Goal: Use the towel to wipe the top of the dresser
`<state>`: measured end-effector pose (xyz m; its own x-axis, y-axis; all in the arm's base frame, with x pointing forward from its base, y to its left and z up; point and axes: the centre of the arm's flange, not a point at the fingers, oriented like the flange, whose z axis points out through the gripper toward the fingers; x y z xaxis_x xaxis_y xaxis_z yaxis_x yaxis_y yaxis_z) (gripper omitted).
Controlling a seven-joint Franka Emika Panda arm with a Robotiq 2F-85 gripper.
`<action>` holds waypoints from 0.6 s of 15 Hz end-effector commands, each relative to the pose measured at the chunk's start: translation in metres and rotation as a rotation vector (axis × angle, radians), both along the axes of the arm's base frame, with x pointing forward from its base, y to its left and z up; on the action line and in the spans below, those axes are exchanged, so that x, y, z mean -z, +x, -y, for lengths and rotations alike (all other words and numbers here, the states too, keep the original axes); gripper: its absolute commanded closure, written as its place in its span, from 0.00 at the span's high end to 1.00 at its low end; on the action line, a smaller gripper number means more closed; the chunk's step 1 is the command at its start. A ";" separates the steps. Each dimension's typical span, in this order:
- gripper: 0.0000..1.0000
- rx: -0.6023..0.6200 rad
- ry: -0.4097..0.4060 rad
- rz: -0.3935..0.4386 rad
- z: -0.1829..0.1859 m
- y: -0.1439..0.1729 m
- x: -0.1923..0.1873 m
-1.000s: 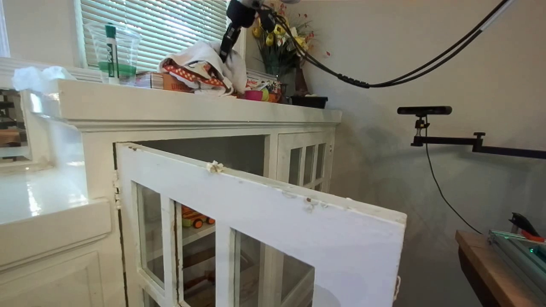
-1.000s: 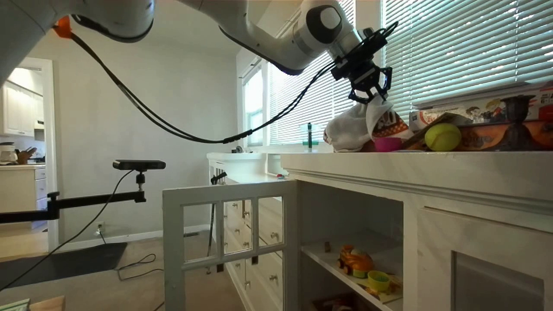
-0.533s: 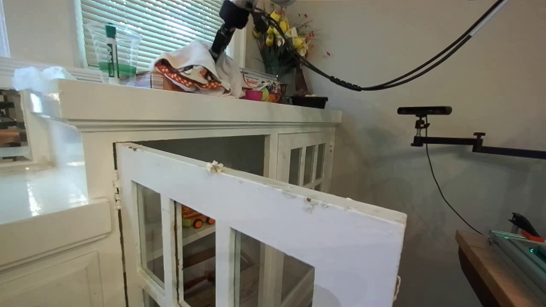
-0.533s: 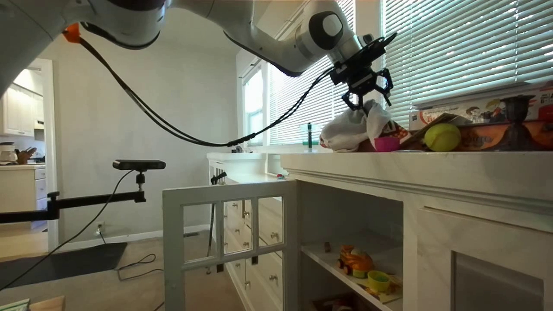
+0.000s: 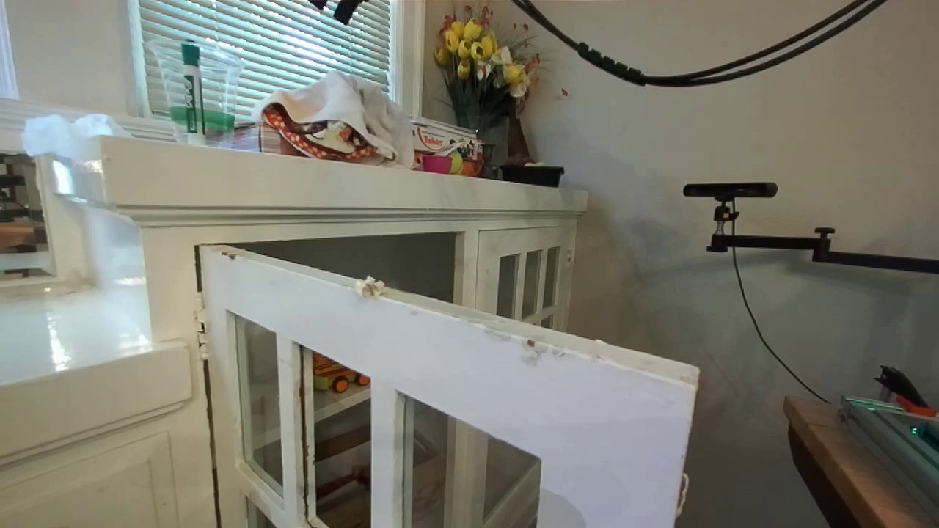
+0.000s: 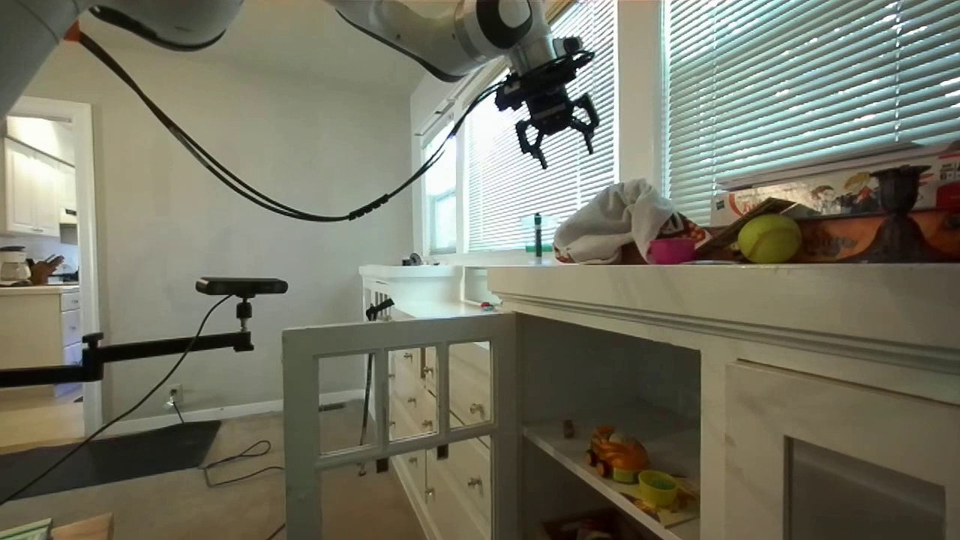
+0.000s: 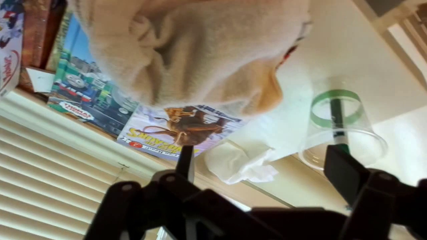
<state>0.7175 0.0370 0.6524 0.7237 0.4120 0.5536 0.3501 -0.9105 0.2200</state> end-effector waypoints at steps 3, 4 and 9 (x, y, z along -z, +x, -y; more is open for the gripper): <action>1.00 0.253 0.149 -0.056 -0.034 -0.050 -0.019; 1.00 0.304 0.157 -0.068 -0.037 -0.057 -0.021; 1.00 0.546 0.152 -0.156 -0.010 -0.092 -0.003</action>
<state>0.6668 0.0655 0.6720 0.8617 -0.0054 0.5074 -0.0358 -0.9981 0.0502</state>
